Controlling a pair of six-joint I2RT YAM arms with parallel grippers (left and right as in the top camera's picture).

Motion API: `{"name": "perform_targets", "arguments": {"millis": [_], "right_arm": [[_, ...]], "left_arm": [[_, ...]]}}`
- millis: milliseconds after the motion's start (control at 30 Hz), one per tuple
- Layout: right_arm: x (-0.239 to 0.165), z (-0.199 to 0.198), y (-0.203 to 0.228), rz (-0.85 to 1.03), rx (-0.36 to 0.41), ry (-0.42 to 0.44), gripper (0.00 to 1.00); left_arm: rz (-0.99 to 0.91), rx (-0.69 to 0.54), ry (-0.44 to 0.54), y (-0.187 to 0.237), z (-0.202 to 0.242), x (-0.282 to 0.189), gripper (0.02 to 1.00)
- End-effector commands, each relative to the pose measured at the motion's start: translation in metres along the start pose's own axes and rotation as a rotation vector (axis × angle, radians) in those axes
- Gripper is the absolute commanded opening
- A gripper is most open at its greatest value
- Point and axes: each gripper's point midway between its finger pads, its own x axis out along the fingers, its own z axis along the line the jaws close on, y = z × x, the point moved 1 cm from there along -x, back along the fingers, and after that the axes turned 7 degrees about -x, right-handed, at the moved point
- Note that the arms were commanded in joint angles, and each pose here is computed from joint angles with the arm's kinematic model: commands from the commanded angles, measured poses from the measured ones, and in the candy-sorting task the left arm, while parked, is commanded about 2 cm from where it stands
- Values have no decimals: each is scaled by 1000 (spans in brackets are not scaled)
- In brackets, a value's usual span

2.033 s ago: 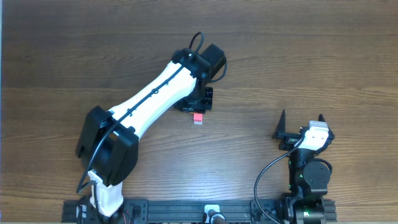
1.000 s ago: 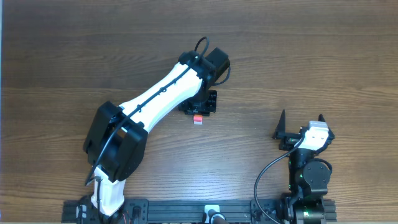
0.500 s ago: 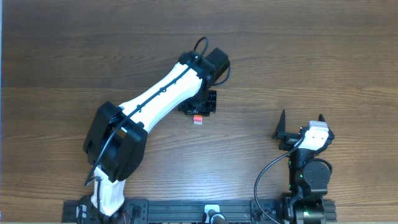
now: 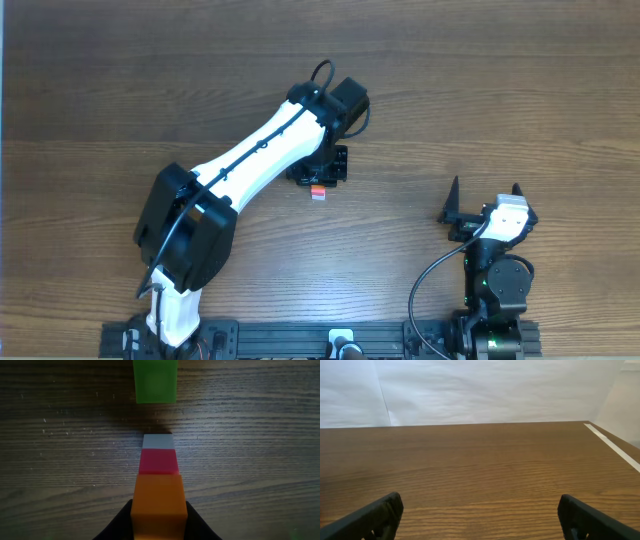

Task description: Stack Cubes

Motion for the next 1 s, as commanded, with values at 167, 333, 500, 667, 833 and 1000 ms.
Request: {"name": "perform_targets", "arguments": {"millis": [167,333,500,667,833,1000], "right_arm": [[0,1,2,-4,-5,-5,991],[0,1,2,-4,-4,-5,991],[0,1,1,-4,-4,-4,993],[0,1,2,-4,-4,-4,993],[0,1,2,-4,-4,-4,991],[0,1,2,-4,-4,-5,991]], "left_arm": [[23,-18,-15,3,1,9,99],[19,-17,-20,2,2,10,104],[18,-16,-20,2,1,10,112],[18,-16,-21,2,1,10,115],[16,-16,-24,2,2,10,117],[16,-16,-24,2,2,10,121]]}}
